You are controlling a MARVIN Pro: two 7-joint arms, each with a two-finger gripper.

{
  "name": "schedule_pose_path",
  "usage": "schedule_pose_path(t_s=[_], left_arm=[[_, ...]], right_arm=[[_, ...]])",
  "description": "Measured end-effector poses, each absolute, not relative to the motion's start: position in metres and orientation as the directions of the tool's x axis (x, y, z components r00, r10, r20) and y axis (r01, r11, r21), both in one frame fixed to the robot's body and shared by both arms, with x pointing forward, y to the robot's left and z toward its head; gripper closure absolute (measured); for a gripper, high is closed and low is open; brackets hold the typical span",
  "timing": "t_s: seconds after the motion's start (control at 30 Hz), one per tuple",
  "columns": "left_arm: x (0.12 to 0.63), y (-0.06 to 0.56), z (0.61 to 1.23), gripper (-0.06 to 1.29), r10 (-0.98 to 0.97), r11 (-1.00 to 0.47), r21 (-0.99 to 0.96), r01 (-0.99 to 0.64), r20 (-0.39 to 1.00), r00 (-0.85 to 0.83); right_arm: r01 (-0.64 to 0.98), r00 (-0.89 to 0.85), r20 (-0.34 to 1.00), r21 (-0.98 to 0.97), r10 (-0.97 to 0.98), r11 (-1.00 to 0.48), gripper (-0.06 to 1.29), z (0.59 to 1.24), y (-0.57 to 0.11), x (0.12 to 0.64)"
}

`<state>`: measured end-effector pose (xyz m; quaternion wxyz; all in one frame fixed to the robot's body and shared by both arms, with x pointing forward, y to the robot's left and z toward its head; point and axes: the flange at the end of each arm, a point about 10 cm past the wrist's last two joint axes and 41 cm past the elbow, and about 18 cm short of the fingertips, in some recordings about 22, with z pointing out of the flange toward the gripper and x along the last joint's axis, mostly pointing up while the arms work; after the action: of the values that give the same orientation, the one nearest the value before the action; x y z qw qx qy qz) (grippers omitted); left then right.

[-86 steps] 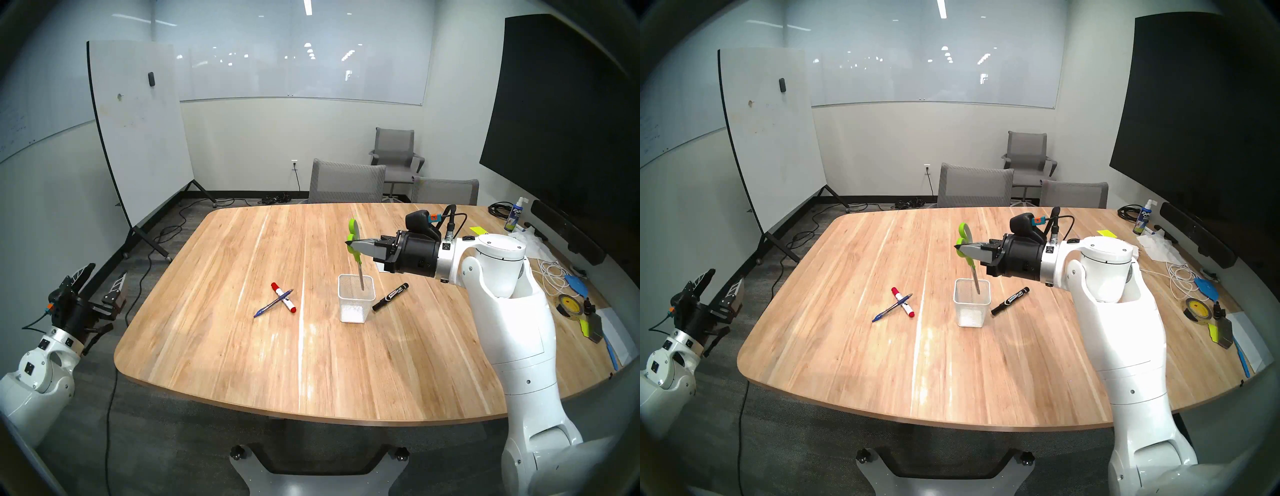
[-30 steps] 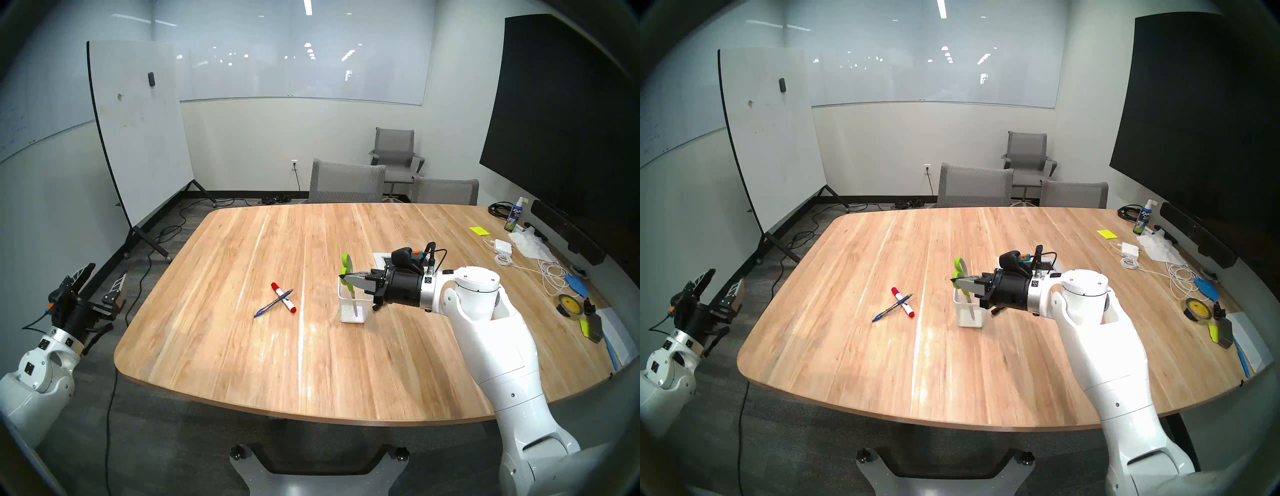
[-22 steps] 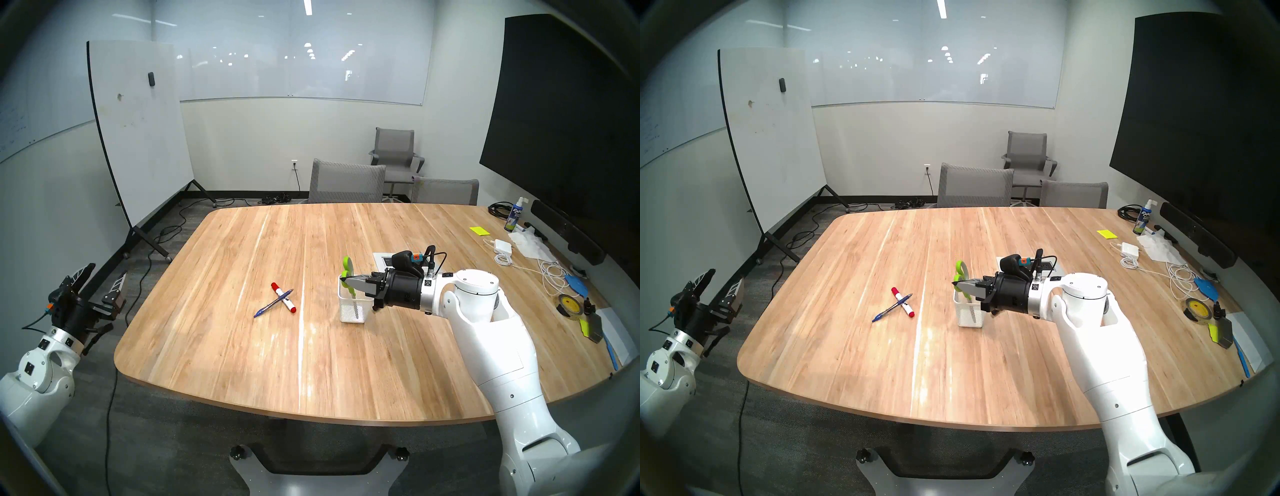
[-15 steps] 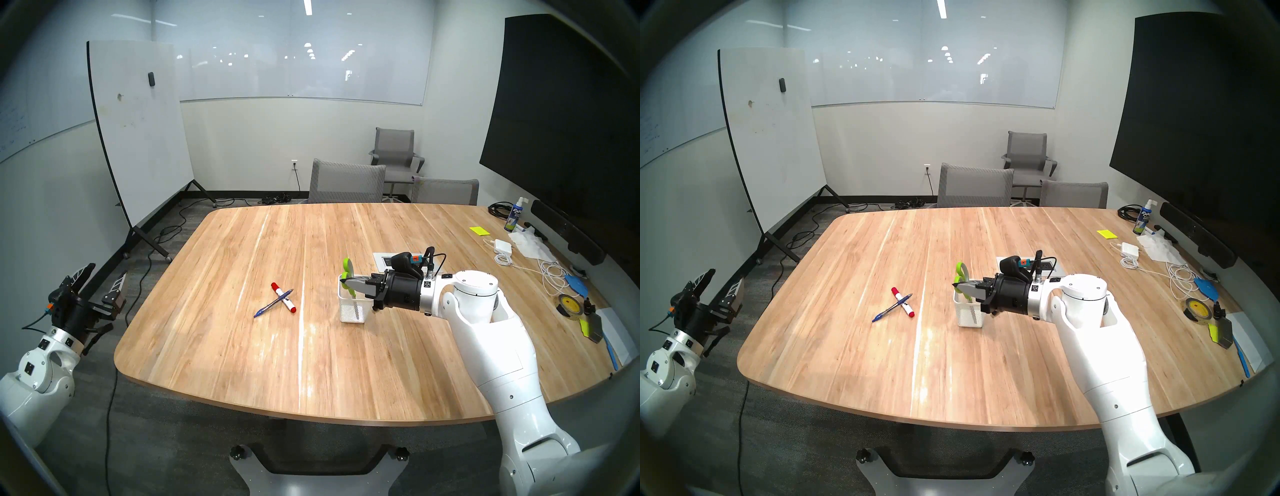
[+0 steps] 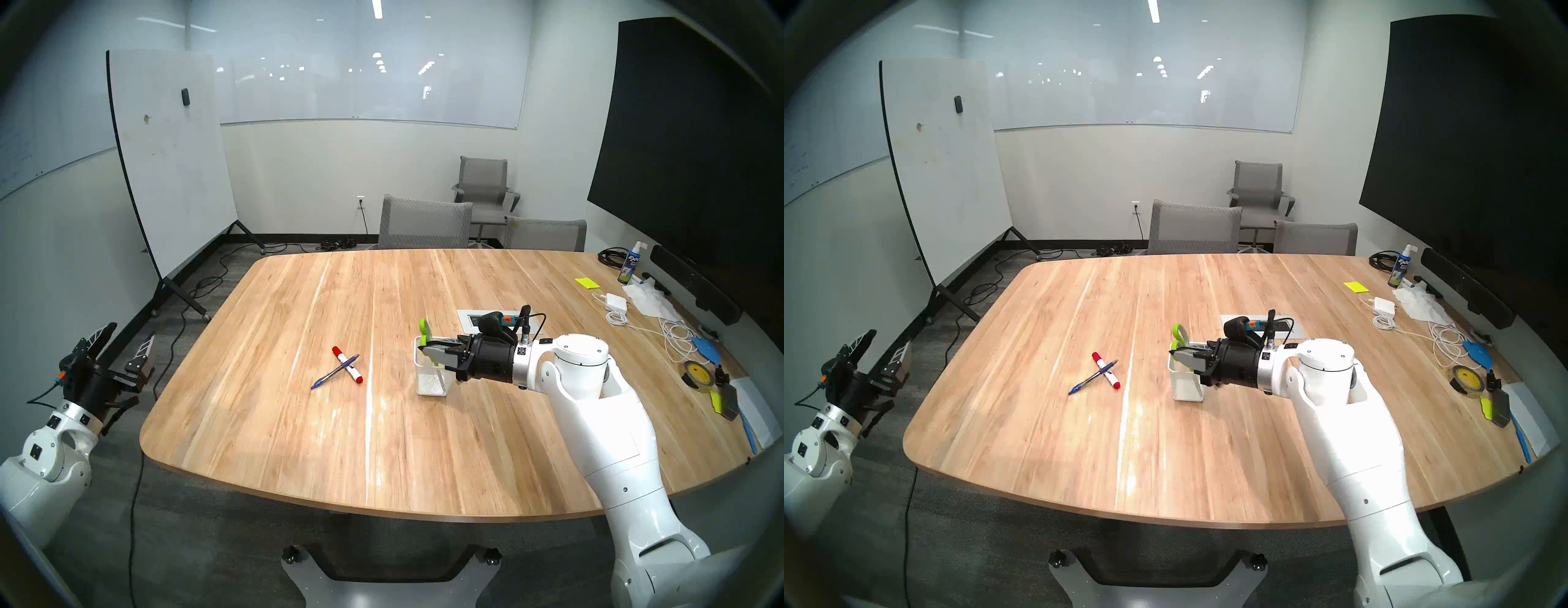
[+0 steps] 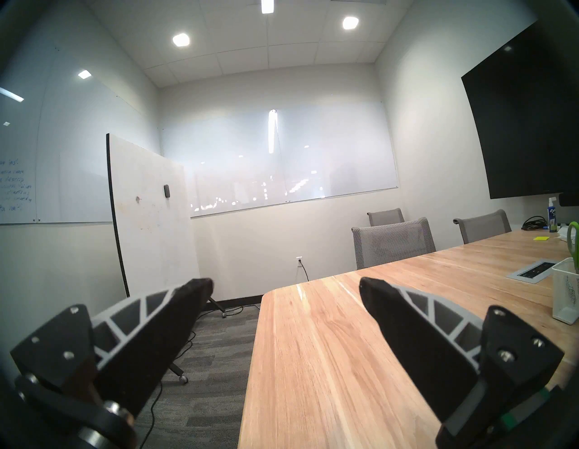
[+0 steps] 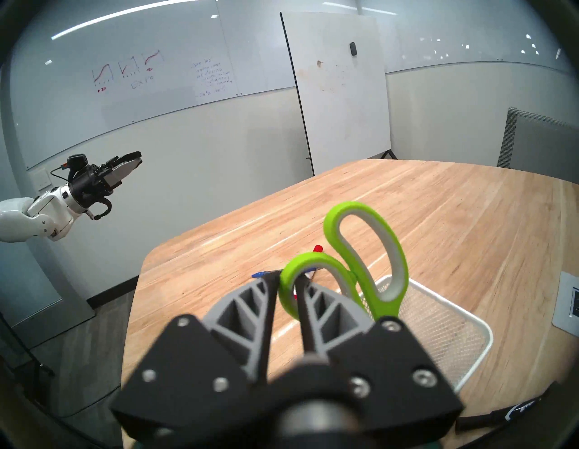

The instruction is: Place the pen, the marker, and the scissors into the pen holder

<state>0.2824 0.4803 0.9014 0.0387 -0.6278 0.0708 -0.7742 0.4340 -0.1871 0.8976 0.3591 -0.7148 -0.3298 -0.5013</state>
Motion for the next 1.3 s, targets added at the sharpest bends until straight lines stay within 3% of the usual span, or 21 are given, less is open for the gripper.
schedule_pose_path(t_s=[0.17,0.23,0.73,1.3], left_arm=[[0.282,0.480,0.901,-0.04,-0.149,-0.987,-0.158,-0.029,0.967,-0.209],[0.282,0.480,0.901,-0.04,-0.149,-0.987,-0.158,-0.029,0.967,-0.209],[0.282,0.480,0.901,-0.04,-0.149,-0.987,-0.158,-0.029,0.967,-0.209],[0.282,0.480,0.901,-0.04,-0.149,-0.987,-0.158,-0.029,0.967,-0.208]], right_arm=[[0.831,0.277,0.954,-0.180,0.112,-0.526,0.07,0.898,-0.186,0.434],[0.832,0.277,0.954,-0.180,0.112,-0.525,0.02,0.899,-0.186,0.434],[0.827,0.261,0.961,-0.171,0.096,-0.536,0.01,0.915,-0.194,0.435],[0.771,0.213,0.975,-0.130,0.060,-0.624,0.01,0.934,-0.251,0.448]])
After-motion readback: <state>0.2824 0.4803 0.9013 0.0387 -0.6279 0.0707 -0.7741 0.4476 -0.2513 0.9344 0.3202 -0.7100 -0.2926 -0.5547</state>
